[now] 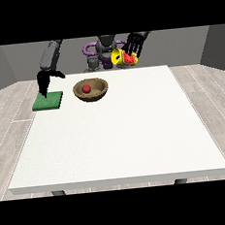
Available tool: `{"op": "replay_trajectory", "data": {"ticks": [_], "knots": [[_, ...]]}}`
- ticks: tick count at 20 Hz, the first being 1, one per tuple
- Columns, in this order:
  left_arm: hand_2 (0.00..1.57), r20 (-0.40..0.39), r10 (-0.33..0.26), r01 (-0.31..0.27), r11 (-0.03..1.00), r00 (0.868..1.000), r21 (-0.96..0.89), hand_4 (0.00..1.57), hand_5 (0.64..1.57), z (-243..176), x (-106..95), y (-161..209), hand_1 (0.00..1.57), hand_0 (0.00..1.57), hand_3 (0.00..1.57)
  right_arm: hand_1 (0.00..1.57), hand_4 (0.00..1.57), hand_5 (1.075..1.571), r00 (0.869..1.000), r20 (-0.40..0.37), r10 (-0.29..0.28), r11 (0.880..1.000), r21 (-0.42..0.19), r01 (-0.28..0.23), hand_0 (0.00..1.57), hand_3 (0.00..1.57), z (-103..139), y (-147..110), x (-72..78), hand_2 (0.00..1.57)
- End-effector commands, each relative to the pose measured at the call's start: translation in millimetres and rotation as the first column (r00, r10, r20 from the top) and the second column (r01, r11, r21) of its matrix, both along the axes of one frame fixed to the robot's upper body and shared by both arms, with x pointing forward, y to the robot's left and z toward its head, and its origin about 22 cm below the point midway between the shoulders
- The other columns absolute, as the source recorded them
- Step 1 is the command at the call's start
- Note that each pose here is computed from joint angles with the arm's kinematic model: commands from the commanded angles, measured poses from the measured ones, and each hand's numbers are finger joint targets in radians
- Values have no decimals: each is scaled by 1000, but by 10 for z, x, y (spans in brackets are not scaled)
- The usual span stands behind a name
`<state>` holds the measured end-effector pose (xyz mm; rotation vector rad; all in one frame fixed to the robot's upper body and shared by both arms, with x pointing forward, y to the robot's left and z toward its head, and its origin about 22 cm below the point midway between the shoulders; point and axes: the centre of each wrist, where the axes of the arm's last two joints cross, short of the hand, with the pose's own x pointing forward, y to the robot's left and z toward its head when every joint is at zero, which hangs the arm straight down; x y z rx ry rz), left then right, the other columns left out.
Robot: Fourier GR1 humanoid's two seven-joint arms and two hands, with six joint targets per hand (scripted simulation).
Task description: Pick the cup and pour the ball into the bowl, then pick the bowl and place it on the pad
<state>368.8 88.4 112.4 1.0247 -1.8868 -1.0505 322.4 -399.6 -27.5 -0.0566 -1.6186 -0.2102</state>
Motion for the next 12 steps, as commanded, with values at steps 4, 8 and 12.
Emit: {"op": "replay_trajectory", "data": {"ticks": [4, 8, 12], "knots": [[1089, -86, -73, 22, 877, 994, -479, 821, 1549, -215, 28, 513, 1081, 1081, 905, 0, 305, 1569, 997, 68, 28, 999, 22, -30, 0, 0, 45, 282, 145, 0], [0, -73, -118, 39, 738, 990, -674, 832, 1559, -163, 119, 553, 287, 287, 0, 0, 393, 1570, 988, 111, 102, 993, 42, -108, 0, 0, 220, 574, 373, 0], [0, -138, -165, 2, 647, 977, -762, 0, 1531, -625, 4, 750, 0, 0, 0, 0, 331, 1559, 984, 27, 174, 983, 54, -176, 0, 0, 37, 1028, 360, 0]]}}
